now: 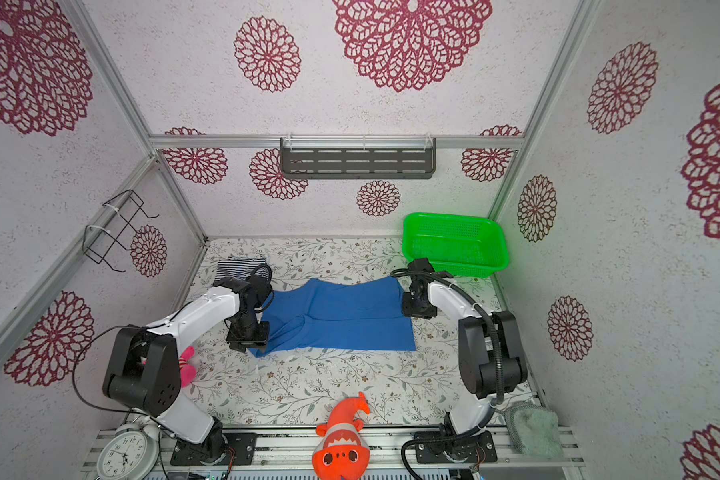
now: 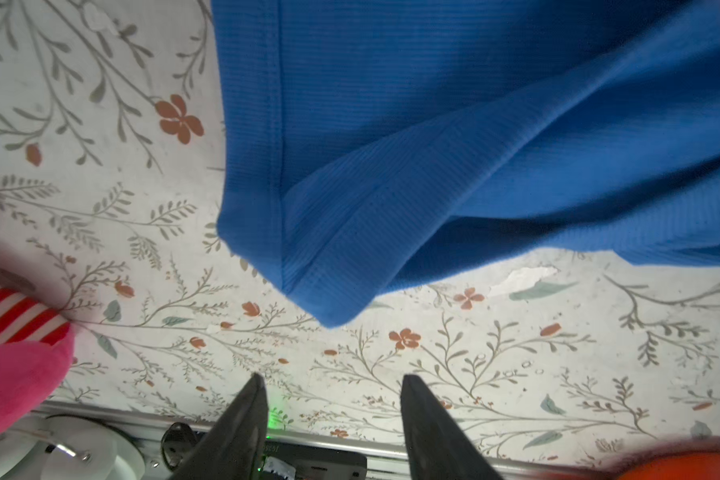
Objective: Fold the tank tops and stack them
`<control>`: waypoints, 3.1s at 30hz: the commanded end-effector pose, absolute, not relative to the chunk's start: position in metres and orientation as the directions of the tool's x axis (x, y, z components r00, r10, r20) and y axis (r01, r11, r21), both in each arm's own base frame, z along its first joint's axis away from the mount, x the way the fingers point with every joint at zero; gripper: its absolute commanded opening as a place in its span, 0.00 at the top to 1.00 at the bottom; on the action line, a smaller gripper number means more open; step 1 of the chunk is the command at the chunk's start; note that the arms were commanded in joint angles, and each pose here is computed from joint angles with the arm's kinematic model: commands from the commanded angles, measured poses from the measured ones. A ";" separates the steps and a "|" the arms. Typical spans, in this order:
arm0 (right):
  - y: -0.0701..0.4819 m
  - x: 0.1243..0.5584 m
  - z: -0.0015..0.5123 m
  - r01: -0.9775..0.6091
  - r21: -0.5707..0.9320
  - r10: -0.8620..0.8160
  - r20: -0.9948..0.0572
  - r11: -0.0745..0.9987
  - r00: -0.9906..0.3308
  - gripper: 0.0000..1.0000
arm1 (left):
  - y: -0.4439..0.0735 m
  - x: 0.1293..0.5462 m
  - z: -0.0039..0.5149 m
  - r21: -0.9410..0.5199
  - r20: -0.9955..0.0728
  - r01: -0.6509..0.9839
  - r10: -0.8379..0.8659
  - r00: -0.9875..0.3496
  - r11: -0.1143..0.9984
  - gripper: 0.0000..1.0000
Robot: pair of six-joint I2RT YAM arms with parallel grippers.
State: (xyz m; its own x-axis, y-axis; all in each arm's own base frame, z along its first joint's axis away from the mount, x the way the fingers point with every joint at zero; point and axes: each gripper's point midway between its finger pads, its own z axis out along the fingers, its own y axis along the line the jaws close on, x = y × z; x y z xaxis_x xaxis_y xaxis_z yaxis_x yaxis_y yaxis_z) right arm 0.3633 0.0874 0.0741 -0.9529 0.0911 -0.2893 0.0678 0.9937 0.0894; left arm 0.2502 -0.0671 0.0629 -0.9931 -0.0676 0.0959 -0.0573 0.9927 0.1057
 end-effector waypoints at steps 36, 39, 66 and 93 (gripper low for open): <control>0.081 0.403 0.017 0.151 0.088 0.171 -0.326 0.985 -0.930 0.62 | -0.003 0.321 0.021 0.025 0.063 -0.295 -0.296 -0.953 0.955 1.00; 0.087 0.407 0.037 0.114 0.123 0.150 -0.353 0.986 -0.924 0.62 | 0.008 0.324 0.042 0.078 0.024 -0.291 -0.293 -0.956 0.954 1.00; 0.126 0.505 0.096 -0.013 0.131 0.064 -0.566 0.991 -0.822 0.64 | -0.167 0.530 0.046 -0.246 -0.349 0.036 -0.054 -0.936 0.969 0.47; 0.134 0.551 0.059 -0.022 0.135 0.060 -0.570 0.991 -0.819 0.63 | -0.210 0.514 -0.003 -0.311 -0.228 0.042 -0.032 -0.973 0.949 0.98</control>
State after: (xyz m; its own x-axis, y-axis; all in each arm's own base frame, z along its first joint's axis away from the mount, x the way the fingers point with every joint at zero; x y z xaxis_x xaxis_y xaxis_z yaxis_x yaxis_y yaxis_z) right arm 0.5425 0.1332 0.0538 -0.8261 0.0756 -0.5584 -0.0034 0.9903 0.1391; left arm 0.5261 -0.2065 0.0152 -0.9586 -0.0419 -0.2818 0.0506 0.9483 -0.3132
